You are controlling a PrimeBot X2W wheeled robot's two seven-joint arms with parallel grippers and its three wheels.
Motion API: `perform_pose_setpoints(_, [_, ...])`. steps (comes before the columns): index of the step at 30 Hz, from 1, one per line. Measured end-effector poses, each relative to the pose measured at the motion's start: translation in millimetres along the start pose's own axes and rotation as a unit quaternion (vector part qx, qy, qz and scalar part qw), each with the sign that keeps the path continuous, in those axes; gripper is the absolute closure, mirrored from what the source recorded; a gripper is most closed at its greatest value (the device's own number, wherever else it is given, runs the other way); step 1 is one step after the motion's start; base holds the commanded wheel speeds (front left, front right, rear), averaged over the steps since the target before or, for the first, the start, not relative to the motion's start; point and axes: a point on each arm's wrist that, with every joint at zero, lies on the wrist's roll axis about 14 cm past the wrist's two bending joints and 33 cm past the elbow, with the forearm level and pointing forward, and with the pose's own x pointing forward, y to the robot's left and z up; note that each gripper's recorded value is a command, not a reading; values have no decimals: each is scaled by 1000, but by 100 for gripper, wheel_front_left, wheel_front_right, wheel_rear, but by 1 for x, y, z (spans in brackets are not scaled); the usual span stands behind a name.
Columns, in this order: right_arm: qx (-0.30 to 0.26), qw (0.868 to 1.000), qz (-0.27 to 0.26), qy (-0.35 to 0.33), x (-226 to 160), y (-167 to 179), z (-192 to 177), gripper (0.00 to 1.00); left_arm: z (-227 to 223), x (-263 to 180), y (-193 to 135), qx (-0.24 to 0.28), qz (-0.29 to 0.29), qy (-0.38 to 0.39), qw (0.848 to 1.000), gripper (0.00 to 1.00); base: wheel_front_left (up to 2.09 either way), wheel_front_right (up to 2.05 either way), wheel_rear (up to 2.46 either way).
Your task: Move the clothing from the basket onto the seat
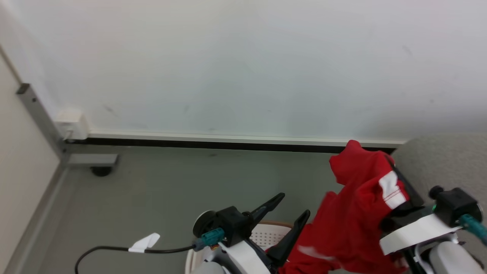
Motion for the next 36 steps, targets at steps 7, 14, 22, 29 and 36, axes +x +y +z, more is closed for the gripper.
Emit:
perform_pose_setpoints(7, [-51,993,-95,-51,-35,-69,45,100,-7,24,-24,-15,-48,1,999,0,0,0,0])
perform_pose_setpoints(14, [-87,976,-188,-67,-97,-116,67,100,-17,47,-52,-16,-102,6,995,0,0,0,0])
perform_pose_setpoints(22, [-104,955,-266,-76,-158,-139,82,100,-29,68,-94,-27,-174,16,984,0,0,0,0])
perform_pose_setpoints(29, [-93,941,-311,-92,-190,-145,90,100,-38,79,-121,-33,-220,21,975,0,0,0,0])
perform_pose_setpoints(36, [-92,942,-310,-86,-184,-148,87,100,-52,82,-117,-33,-227,33,973,0,0,0,0])
